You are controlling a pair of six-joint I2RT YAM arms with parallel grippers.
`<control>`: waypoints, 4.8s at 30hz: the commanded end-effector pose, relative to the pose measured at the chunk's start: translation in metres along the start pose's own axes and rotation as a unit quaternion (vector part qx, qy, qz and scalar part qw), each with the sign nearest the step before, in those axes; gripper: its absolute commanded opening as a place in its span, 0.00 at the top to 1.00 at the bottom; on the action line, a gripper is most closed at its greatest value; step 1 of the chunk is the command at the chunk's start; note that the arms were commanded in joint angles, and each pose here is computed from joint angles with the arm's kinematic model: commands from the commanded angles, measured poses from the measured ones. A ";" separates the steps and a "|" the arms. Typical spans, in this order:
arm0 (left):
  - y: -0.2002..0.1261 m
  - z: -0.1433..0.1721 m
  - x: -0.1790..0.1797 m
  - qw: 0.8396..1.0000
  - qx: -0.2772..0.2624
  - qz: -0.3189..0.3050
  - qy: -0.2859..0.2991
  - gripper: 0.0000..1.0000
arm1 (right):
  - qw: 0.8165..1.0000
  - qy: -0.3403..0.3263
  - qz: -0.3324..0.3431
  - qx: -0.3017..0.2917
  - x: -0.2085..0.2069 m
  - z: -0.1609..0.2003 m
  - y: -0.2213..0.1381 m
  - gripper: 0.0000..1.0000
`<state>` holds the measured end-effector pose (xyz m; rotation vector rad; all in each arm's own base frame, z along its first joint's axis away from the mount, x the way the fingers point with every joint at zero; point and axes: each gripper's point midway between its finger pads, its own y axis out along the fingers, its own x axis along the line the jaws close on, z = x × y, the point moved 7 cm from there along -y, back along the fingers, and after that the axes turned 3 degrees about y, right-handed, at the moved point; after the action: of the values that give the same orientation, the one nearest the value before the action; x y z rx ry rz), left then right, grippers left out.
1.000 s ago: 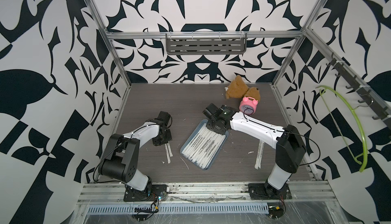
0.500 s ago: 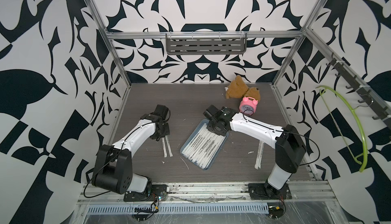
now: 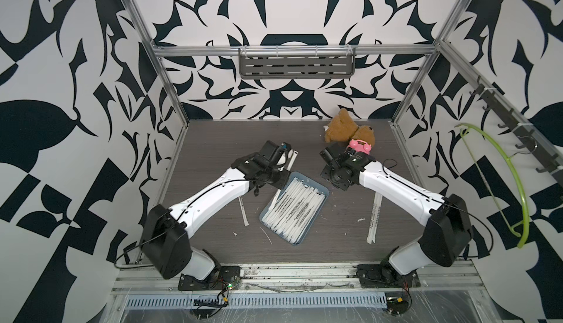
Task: Put the straws into the storage box
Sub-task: Place the straw in the storage box, then pick up the straw from the center of the board.
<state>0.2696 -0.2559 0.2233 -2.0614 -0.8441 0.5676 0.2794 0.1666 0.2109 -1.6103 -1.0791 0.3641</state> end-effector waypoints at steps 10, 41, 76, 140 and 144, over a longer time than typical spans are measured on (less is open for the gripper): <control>0.076 0.035 0.003 0.978 0.195 0.001 0.069 1.00 | 1.000 -0.005 0.020 -0.012 -0.017 0.000 -0.004 0.82; 0.081 0.038 0.010 0.974 0.223 -0.040 -0.006 0.79 | 1.000 -0.004 0.016 -0.004 -0.012 0.001 0.000 0.83; -0.085 0.097 0.126 0.920 -0.152 -0.211 -0.294 0.01 | 0.983 -0.007 0.096 0.157 -0.178 -0.036 0.026 0.73; -0.042 0.103 0.123 0.934 -0.098 -0.145 -0.313 0.05 | 0.974 -0.050 0.096 0.198 -0.175 -0.029 0.063 0.67; -0.039 0.104 0.123 0.933 -0.095 -0.142 -0.316 0.06 | 0.970 -0.072 0.097 0.210 -0.162 -0.025 0.076 0.67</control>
<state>0.2716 -0.0942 0.1899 -1.8882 -1.6040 1.0152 0.2351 0.0194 0.1012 -1.3177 -0.8559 0.7765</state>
